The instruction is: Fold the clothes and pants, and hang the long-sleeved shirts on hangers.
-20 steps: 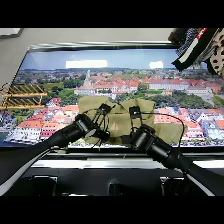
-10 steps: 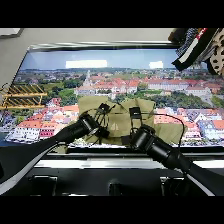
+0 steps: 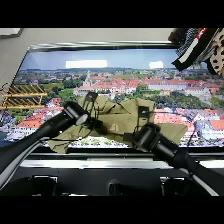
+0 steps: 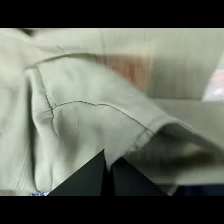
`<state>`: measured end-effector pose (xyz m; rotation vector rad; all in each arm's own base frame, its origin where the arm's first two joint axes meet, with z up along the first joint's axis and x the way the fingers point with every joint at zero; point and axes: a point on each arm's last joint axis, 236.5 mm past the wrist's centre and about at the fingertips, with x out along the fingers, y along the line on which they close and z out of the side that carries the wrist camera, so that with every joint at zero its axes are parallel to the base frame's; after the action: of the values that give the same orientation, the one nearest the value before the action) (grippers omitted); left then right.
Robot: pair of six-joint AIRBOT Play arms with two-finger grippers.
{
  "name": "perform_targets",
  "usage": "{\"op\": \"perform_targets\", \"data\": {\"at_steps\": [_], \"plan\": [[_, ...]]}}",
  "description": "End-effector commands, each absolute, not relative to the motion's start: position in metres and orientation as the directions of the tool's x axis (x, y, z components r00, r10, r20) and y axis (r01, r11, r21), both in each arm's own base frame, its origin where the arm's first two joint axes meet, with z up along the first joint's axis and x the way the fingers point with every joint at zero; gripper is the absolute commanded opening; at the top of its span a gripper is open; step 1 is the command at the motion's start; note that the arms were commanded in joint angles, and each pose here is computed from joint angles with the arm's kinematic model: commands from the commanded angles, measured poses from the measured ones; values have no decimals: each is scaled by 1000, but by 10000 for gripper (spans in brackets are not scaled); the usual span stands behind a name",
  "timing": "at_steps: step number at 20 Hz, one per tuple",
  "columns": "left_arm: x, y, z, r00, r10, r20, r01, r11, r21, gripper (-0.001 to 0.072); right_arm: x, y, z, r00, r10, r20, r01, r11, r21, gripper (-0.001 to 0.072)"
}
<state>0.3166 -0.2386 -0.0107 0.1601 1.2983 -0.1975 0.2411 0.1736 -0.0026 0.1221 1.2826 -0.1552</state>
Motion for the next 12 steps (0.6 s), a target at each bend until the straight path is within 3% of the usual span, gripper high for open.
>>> {"op": "perform_targets", "data": {"at_steps": [1, 5, 12], "plan": [[336, -234, 58, 348, -117, -930, 187, 981, -54, 17, 281, 156, 46, 308, 28, -951, 303, 945, 125, 23], [346, -234, 133, 441, -180, -879, 169, 979, -116, 17, 320, 134, 159, 477, 71, -876, 247, 946, 211, 22], [317, -232, 247, 561, -307, -769, 222, 950, -217, 16, 295, 123, 310, 657, 185, -731, 140, 923, 359, 23]]}}
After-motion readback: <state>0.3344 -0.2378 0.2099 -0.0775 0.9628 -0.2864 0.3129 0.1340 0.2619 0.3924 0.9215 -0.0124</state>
